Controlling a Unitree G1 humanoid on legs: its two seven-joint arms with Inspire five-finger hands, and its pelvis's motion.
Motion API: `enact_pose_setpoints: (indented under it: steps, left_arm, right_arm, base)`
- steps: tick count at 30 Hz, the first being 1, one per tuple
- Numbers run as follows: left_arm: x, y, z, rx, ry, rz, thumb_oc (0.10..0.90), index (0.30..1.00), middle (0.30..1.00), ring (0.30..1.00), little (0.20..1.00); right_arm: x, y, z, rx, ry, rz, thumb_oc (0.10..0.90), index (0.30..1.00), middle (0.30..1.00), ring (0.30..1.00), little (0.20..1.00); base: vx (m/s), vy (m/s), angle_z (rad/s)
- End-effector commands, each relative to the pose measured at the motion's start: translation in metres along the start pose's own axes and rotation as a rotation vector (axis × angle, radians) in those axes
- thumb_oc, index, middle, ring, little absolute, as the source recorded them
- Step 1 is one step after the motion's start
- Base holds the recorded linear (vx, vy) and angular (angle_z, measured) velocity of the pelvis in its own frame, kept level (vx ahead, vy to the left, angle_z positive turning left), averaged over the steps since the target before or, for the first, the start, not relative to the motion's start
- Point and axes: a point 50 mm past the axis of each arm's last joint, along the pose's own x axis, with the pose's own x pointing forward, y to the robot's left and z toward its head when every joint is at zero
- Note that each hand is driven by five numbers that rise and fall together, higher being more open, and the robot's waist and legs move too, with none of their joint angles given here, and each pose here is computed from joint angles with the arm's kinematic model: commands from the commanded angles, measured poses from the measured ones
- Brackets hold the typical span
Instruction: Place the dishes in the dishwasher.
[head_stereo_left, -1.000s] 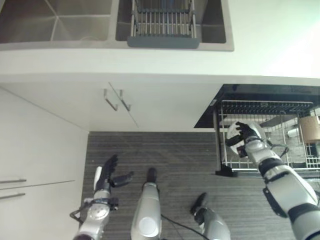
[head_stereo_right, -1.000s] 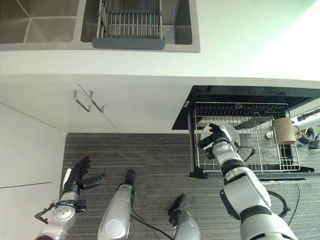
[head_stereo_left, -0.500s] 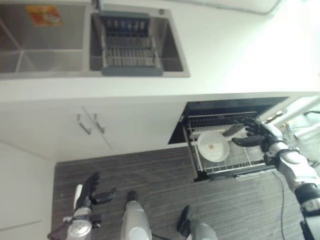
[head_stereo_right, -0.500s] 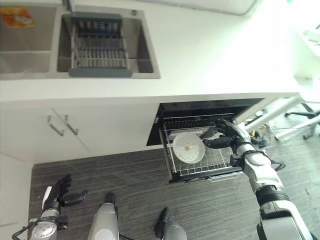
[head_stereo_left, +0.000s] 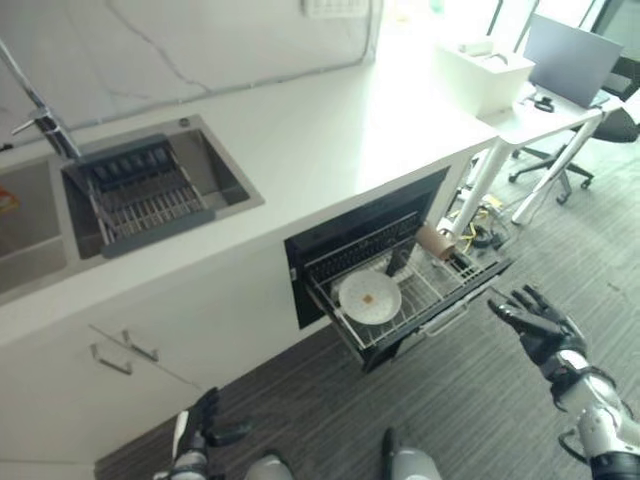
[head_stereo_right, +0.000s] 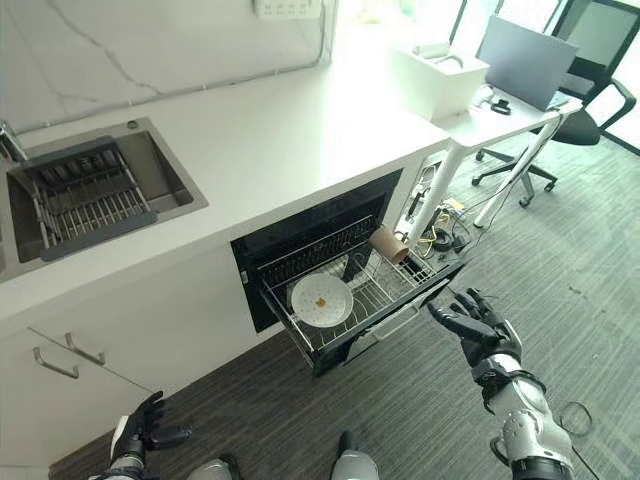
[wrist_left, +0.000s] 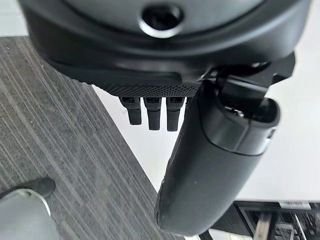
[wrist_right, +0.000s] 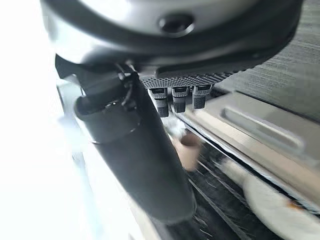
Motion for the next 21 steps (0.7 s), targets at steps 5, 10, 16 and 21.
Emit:
enact_pose_setpoints:
  steps: [5, 10, 16, 21]
  left_arm:
    - [0.009, -0.001, 0.022, 0.032, -0.126, -0.015, 0.800, 0.900, 0.900, 0.900, 0.900]
    - [0.010, -0.008, 0.020, 0.042, -0.104, -0.047, 0.800, 0.900, 0.900, 0.900, 0.900]
    - [0.009, -0.010, 0.012, 0.054, -0.063, -0.066, 0.800, 0.900, 0.900, 0.900, 0.900]
    - [0.007, -0.012, 0.005, 0.063, -0.032, -0.080, 0.800, 0.900, 0.900, 0.900, 0.900]
  right_arm:
    - [0.013, -0.015, 0.025, 0.376, -0.192, -0.213, 0.486, 0.429, 0.429, 0.429, 0.429]
    - [0.013, -0.037, -0.034, 0.761, -0.019, -0.402, 0.400, 0.300, 0.300, 0.300, 0.300]
    - [0.010, -0.057, -0.050, 0.787, 0.048, -0.539, 0.400, 0.300, 0.300, 0.300, 0.300]
    - [0.011, -0.062, -0.054, 0.855, 0.090, -0.581, 0.400, 0.300, 0.300, 0.300, 0.300]
  base:
    - [0.00, 0.000, -0.01]
    - [0.01, -0.014, 0.11]
    - [0.02, -0.021, 0.16]
    - [0.03, -0.032, 0.18]
